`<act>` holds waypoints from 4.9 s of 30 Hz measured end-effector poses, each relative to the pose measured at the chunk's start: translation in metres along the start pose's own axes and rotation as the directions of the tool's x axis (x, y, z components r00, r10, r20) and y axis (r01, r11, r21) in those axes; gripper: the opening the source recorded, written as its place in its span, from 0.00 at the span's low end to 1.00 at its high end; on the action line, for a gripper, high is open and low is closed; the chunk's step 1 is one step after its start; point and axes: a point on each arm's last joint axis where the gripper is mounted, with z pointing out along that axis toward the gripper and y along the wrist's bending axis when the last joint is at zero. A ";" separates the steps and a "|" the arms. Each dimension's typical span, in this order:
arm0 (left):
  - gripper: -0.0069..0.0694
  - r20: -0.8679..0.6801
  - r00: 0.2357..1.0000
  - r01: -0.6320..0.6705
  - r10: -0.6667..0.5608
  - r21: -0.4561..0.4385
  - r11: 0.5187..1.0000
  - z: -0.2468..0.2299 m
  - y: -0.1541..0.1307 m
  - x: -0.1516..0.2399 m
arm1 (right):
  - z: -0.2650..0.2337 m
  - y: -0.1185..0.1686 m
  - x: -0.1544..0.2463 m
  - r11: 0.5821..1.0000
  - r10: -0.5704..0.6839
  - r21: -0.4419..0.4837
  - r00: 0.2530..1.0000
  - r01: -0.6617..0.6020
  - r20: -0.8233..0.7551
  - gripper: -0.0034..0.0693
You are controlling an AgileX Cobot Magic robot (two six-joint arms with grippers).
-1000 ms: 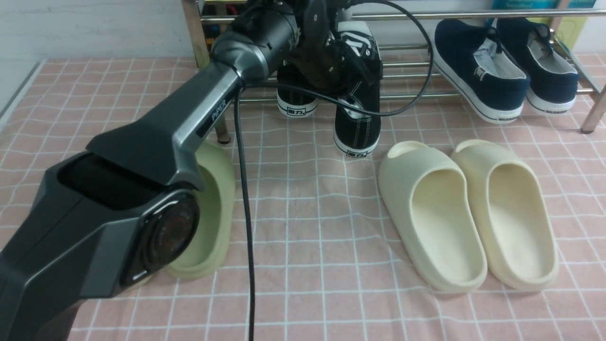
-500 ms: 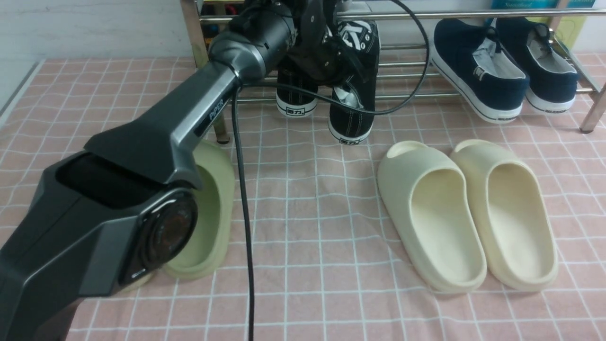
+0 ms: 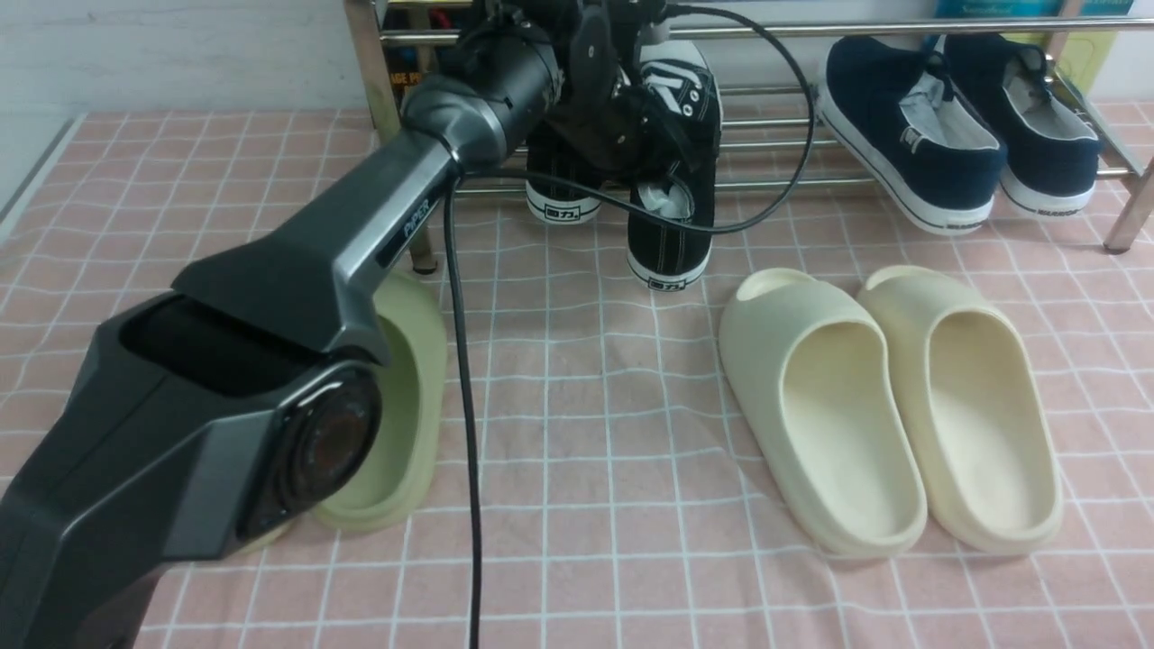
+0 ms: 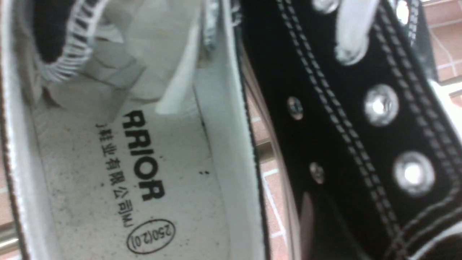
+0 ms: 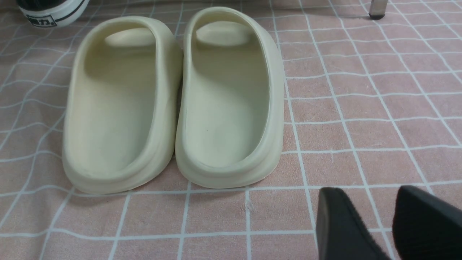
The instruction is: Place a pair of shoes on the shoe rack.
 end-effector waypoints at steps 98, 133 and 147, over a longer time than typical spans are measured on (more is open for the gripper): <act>0.12 -0.144 0.969 -0.217 0.199 -0.126 0.968 -0.023 -0.053 0.029 | 0.000 0.000 0.000 1.000 0.000 0.000 1.000 0.000 0.000 0.37; 0.12 0.514 0.830 -0.310 0.218 0.098 0.946 -0.339 0.011 0.234 | 0.000 0.000 0.000 1.000 0.000 0.000 1.000 0.000 0.000 0.37; 0.12 0.561 0.814 -0.278 0.153 0.145 0.949 -0.292 0.046 0.349 | 0.000 0.000 0.000 1.000 0.000 0.000 1.000 0.000 0.000 0.37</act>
